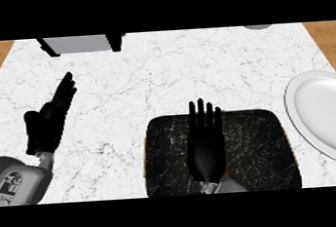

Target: Pick the sweet potato from the tray and place it in the plate

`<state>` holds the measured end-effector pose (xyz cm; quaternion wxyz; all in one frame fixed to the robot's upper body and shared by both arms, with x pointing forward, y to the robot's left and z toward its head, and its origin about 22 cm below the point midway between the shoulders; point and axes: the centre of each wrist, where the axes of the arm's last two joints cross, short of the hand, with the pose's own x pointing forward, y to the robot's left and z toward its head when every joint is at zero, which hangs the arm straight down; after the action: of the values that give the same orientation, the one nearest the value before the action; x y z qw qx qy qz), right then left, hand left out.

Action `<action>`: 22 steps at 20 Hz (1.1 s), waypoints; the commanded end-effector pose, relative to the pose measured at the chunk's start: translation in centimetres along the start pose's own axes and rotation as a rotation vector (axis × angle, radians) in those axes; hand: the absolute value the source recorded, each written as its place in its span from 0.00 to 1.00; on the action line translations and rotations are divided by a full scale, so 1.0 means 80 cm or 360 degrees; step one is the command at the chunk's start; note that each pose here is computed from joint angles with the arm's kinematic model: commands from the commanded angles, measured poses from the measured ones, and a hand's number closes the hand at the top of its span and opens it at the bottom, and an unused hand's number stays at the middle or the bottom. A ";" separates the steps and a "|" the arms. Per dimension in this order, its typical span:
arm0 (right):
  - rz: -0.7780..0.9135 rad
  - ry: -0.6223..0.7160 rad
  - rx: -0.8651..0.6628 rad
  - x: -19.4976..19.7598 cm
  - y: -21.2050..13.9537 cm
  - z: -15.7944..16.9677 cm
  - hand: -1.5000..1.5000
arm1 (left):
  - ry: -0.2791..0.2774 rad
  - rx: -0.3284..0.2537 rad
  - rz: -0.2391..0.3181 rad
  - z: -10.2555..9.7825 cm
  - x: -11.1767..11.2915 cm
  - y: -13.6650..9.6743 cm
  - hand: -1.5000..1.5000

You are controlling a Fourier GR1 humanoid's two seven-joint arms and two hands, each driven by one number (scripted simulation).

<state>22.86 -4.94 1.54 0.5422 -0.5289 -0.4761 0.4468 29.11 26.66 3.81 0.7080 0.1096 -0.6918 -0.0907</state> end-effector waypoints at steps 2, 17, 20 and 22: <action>0.0255 0.0260 0.0131 0.032 -0.051 0.018 0.00 | -0.0033 -0.0012 0.0005 -0.013 0.010 0.007 0.50; 0.0391 0.0514 0.0443 0.004 -0.047 -0.007 0.00 | -0.0030 -0.0053 0.0024 -0.009 0.006 -0.004 0.50; 0.0425 0.0553 0.0493 -0.009 -0.039 -0.019 0.00 | -0.0013 -0.0060 0.0005 -0.009 0.007 -0.010 0.50; 0.0440 0.0564 0.0519 -0.013 -0.046 -0.021 0.00 | -0.0034 -0.0018 0.0020 -0.003 0.002 -0.028 0.50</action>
<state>24.05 -6.41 5.32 0.6111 -0.5221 -0.3246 0.4985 29.87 25.50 3.87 0.7033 0.0986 -0.6974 -0.0965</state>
